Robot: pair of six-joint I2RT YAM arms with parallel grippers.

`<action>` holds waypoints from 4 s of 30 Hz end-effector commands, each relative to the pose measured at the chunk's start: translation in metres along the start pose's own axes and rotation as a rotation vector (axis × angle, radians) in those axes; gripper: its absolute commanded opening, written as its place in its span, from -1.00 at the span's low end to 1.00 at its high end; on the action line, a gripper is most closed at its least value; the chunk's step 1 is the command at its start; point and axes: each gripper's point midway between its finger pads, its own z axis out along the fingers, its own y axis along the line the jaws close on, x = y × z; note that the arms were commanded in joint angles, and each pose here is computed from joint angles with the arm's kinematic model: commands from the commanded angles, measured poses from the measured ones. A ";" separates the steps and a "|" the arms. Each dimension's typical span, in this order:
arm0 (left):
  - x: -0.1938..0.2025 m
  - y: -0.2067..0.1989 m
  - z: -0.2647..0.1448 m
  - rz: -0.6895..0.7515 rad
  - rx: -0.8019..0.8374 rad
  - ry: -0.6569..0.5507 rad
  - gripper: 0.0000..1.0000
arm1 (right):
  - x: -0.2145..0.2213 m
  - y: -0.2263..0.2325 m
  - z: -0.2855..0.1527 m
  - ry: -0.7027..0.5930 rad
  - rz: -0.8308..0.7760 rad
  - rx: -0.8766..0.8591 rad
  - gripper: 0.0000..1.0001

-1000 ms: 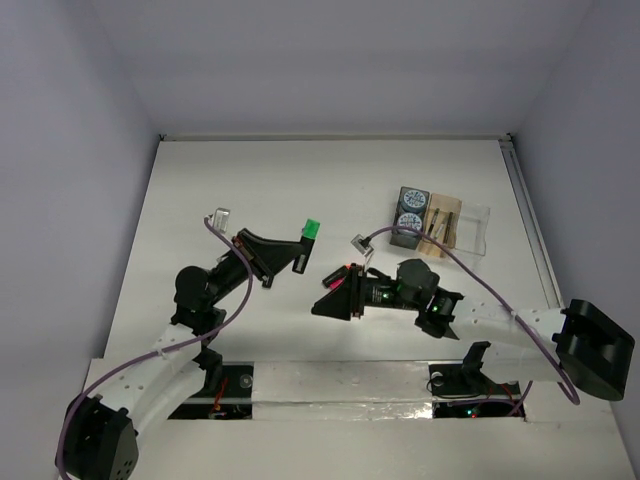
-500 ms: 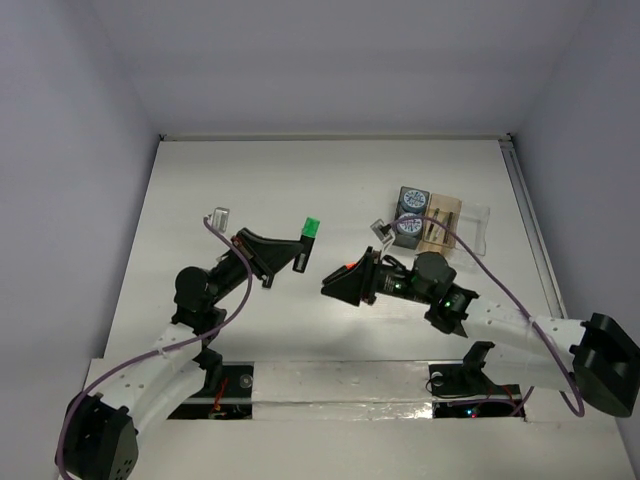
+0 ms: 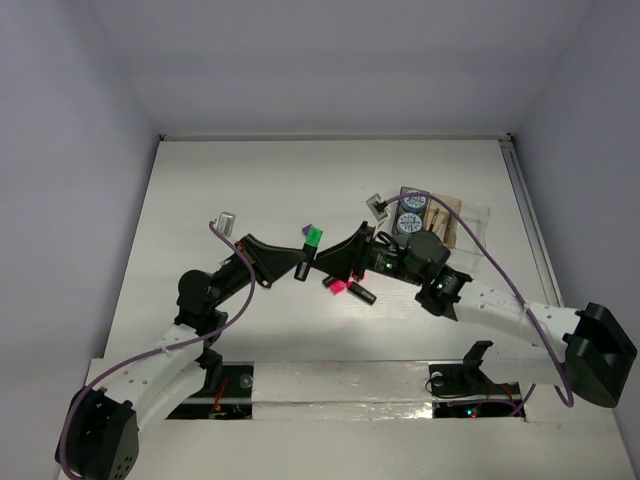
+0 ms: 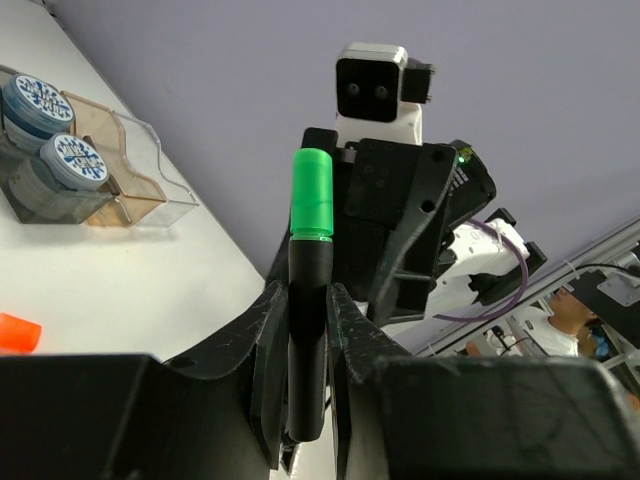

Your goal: Sort the stationery into containers

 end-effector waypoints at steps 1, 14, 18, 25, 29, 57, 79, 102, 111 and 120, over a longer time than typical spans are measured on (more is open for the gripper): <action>-0.001 -0.020 -0.003 0.044 0.084 -0.001 -1.00 | -0.022 0.010 0.011 -0.053 -0.040 -0.026 0.05; 0.009 -0.020 -0.001 0.031 0.092 0.039 -1.00 | -0.029 0.011 0.014 -0.101 -0.034 -0.050 -0.18; 0.009 -0.017 0.000 0.026 0.084 0.039 -1.00 | -0.031 0.013 0.014 -0.112 -0.035 -0.057 -0.26; 0.013 -0.017 0.002 0.013 0.085 0.050 -1.00 | -0.030 0.012 0.014 -0.116 -0.020 -0.062 -0.66; 0.015 -0.017 0.003 0.006 0.086 0.054 -1.00 | -0.029 0.012 0.013 -0.127 -0.007 -0.072 -0.81; 0.014 -0.016 -0.003 0.042 0.044 0.042 -0.48 | -0.033 0.008 0.006 -0.147 0.050 -0.079 -0.88; 0.018 -0.031 0.004 0.039 0.137 0.094 -1.00 | -0.019 0.005 0.017 -0.105 0.124 -0.133 -0.88; 0.019 -0.025 -0.003 0.061 0.110 0.072 -1.00 | -0.041 -0.011 -0.023 -0.093 -0.050 0.111 0.78; 0.025 -0.028 -0.006 0.047 0.133 0.100 -1.00 | -0.068 -0.004 0.007 -0.099 -0.090 0.041 0.77; 0.029 -0.025 -0.008 0.042 0.128 0.112 -1.00 | -0.072 0.006 0.021 -0.084 -0.070 -0.044 0.25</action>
